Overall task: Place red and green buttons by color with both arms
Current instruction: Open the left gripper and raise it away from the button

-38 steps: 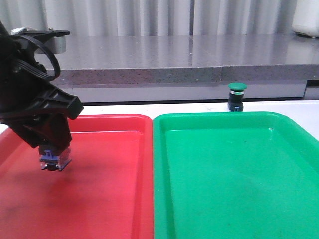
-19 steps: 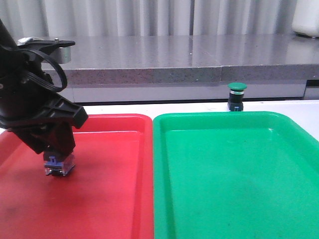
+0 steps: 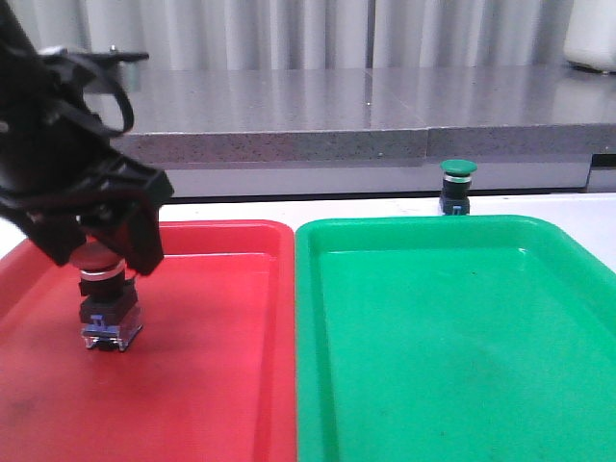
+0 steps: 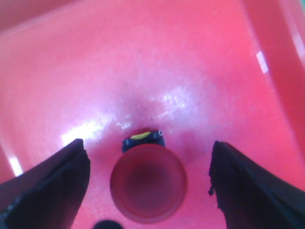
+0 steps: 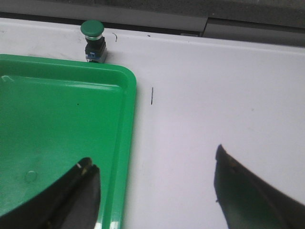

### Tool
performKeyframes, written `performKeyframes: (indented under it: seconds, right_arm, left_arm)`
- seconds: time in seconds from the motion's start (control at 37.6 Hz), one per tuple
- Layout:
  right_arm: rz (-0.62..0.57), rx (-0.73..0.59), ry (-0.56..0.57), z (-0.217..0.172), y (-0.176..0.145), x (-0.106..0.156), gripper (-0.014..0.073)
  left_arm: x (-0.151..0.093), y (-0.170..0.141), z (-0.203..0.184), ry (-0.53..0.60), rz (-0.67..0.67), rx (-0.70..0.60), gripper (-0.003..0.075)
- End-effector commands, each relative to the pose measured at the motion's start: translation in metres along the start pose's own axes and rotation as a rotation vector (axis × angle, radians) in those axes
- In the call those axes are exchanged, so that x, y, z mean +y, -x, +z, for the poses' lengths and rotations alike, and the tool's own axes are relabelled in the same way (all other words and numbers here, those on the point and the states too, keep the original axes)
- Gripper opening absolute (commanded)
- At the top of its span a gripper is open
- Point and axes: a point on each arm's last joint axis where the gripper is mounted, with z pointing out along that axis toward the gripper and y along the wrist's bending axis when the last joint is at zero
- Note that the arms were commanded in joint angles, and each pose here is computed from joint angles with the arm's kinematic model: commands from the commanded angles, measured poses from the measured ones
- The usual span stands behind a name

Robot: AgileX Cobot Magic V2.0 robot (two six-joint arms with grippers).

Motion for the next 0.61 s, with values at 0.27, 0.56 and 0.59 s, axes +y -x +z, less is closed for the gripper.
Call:
performKeyframes:
  seconds: [0.27, 0.56, 0.59]
  right_arm:
    - [-0.015, -0.092, -0.01, -0.005, 0.015, -0.001, 0.0526]
    - [-0.015, -0.092, -0.01, -0.005, 0.015, -0.001, 0.0526]
    - [-0.015, -0.092, -0.01, -0.005, 0.015, -0.001, 0.0526]
  left_arm:
    - [-0.002, -0.017, -0.136, -0.047, 0.004, -0.376, 0.0515]
    - [0.004, -0.082, -0.181, -0.062, 0.005, -0.529, 0.0515]
    - [0.005, -0.088, -0.183, -0.063, 0.005, -0.534, 0.0515]
